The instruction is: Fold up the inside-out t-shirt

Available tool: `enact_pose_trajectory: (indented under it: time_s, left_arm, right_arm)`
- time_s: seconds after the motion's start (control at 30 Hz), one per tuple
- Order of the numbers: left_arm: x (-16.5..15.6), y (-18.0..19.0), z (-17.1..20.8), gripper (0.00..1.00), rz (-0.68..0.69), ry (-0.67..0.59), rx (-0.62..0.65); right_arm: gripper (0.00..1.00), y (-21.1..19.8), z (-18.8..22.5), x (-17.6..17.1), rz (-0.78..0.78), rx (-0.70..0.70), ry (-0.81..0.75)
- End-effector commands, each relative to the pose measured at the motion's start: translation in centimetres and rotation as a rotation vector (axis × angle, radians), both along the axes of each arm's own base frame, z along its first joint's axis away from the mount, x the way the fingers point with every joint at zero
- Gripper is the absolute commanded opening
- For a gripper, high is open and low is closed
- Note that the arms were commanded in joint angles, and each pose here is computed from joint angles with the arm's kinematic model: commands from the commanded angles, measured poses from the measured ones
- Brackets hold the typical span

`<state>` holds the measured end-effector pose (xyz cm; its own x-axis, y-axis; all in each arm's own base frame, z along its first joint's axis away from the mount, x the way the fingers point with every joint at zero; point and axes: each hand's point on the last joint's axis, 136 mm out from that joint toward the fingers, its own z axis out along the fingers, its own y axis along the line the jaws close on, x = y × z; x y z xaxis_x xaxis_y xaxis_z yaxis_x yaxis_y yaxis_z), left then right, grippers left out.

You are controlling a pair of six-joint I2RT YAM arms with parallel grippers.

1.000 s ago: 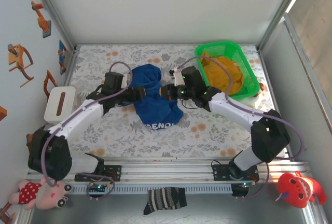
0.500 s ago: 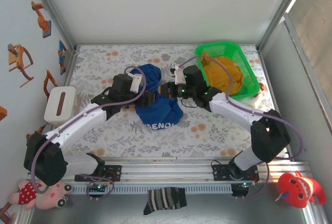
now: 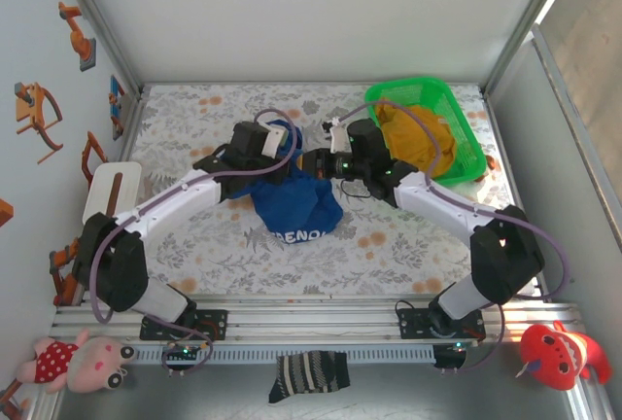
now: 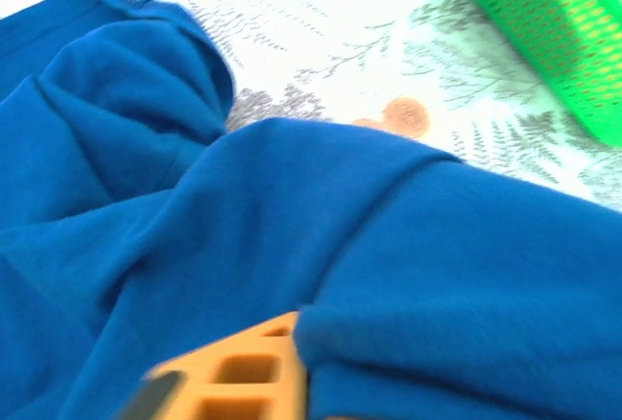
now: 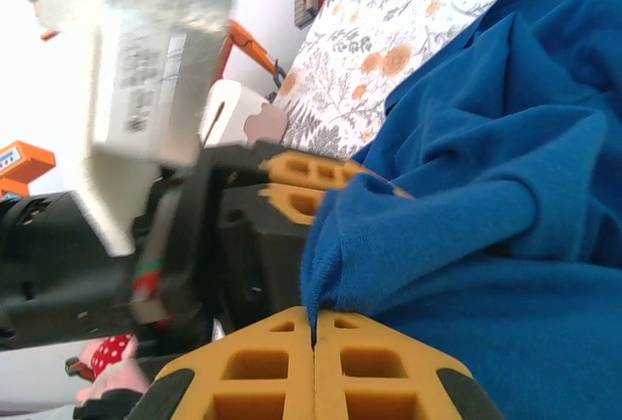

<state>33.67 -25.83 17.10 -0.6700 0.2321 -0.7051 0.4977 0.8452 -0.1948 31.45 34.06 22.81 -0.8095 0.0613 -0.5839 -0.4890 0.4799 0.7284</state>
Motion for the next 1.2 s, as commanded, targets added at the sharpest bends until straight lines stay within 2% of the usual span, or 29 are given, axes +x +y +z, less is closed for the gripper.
enact_pose_trajectory:
  time_s: [0.0,0.1,0.13,0.17,0.2,0.27,0.33,0.57,0.77,0.83,0.87,1.0,1.17]
  left_arm:
    - [-1.0,-0.6,4.8,0.00,-0.076,-0.033,-0.137]
    - [-3.0,-1.1,7.9,0.00,-0.161,-0.007,-0.303]
    - [-3.6,-1.1,8.5,0.00,-0.181,0.004,-0.339]
    - [-4.2,-1.2,9.1,0.00,-0.202,0.013,-0.381]
    - [-4.5,-1.2,9.3,0.00,-0.216,0.021,-0.415]
    - [-5.0,-1.2,9.8,0.00,-0.236,0.041,-0.484]
    - [-5.0,-1.0,9.7,0.00,-0.236,0.057,-0.522]
    - [-4.7,-0.7,8.3,0.00,-0.223,0.084,-0.524]
    - [-4.3,-0.6,7.7,0.00,-0.210,0.098,-0.520]
    - [-4.2,-0.6,7.7,0.00,-0.207,0.099,-0.520]
    - [-4.2,-0.6,7.7,0.00,-0.205,0.101,-0.520]
    - [-4.3,-0.6,7.7,0.00,-0.206,0.107,-0.517]
    - [-4.5,-0.5,8.0,0.00,-0.207,0.103,-0.518]
  right_arm:
    - [0.00,-1.2,1.6,2.4,-0.068,0.024,-0.027]
    - [0.00,-1.8,-1.6,4.6,-0.134,-0.033,0.017]
    - [0.07,-1.8,-2.4,5.1,-0.146,-0.051,0.026]
    - [0.22,-1.8,-3.2,5.5,-0.156,-0.070,0.036]
    - [0.29,-1.7,-3.8,5.8,-0.164,-0.078,0.049]
    - [0.37,-1.8,-4.5,5.8,-0.174,-0.081,0.064]
    - [0.39,-2.6,-4.5,5.3,-0.193,-0.095,0.065]
    - [0.45,-6.2,-0.7,1.6,-0.253,-0.137,-0.021]
    - [0.57,-4.5,2.0,-1.0,-0.197,-0.186,-0.106]
    - [0.61,-3.4,1.9,-1.2,-0.175,-0.208,-0.119]
    - [0.75,-2.9,1.8,-1.2,-0.168,-0.221,-0.124]
    - [0.77,-1.1,0.6,-0.6,-0.148,-0.268,-0.134]
    - [0.76,-0.5,-3.2,1.4,-0.162,-0.381,-0.110]
